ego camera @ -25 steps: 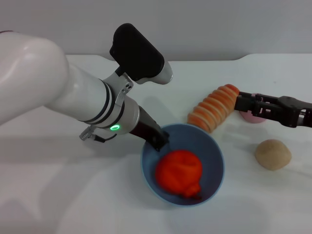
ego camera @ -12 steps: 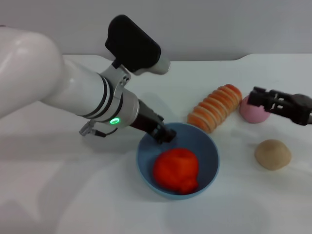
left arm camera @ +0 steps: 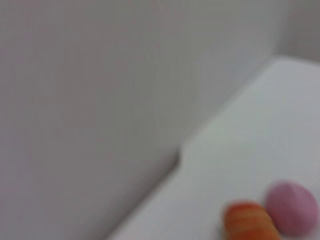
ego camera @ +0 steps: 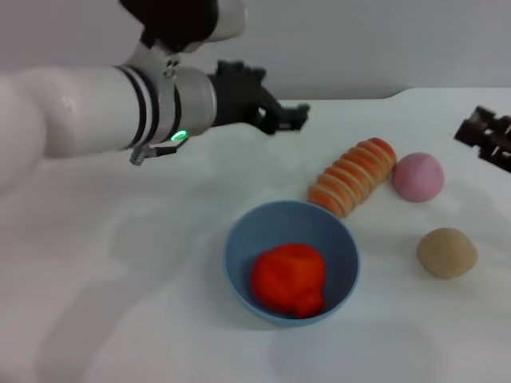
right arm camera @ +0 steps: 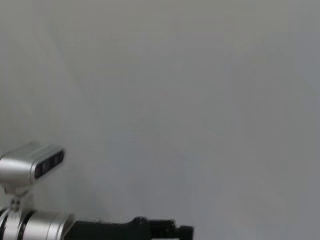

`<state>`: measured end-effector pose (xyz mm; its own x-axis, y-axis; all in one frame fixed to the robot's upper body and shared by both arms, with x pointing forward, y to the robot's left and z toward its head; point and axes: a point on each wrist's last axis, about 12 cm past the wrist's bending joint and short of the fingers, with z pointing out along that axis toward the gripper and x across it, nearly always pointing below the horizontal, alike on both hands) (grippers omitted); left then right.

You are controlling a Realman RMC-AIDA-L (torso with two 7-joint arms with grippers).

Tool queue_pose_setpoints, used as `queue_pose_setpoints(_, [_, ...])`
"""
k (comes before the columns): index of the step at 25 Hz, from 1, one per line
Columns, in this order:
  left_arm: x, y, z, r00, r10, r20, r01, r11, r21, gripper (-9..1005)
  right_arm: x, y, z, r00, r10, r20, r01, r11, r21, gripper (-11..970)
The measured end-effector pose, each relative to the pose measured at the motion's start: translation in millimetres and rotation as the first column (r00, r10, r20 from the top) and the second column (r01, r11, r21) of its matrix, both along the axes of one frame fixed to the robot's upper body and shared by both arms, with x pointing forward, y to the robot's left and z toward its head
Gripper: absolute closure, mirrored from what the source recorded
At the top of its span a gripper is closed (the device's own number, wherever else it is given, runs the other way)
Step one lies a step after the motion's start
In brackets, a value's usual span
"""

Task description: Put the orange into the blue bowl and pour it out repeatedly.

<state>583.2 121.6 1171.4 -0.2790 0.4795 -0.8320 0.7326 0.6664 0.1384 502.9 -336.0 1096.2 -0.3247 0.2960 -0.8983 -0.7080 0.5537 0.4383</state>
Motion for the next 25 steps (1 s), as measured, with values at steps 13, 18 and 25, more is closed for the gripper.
queue_pose_setpoints(13, [-37.4, 29, -62.6, 0.819, 0.334, 0.467, -0.199, 0.928, -0.314, 194, -12.4, -13, -54.2, 0.841, -0.475, 0.258, 0.516, 0.847, -0.123, 294])
queue_pose_setpoints(18, [-49.7, 35, -81.5, 0.787, 0.366, 0.497, -0.214, 0.917, -0.337, 194, -29.3, -13, -70.2, 0.674, -0.645, 0.360, 0.721, 0.679, -0.135, 294])
queue_pose_setpoints(25, [-58.0, 40, -103.1, 0.811, 0.388, 0.437, -0.250, 0.907, -0.340, 195, -42.4, -11, -80.3, 0.604, -0.727, 0.326, 0.789, 0.603, -0.118, 293])
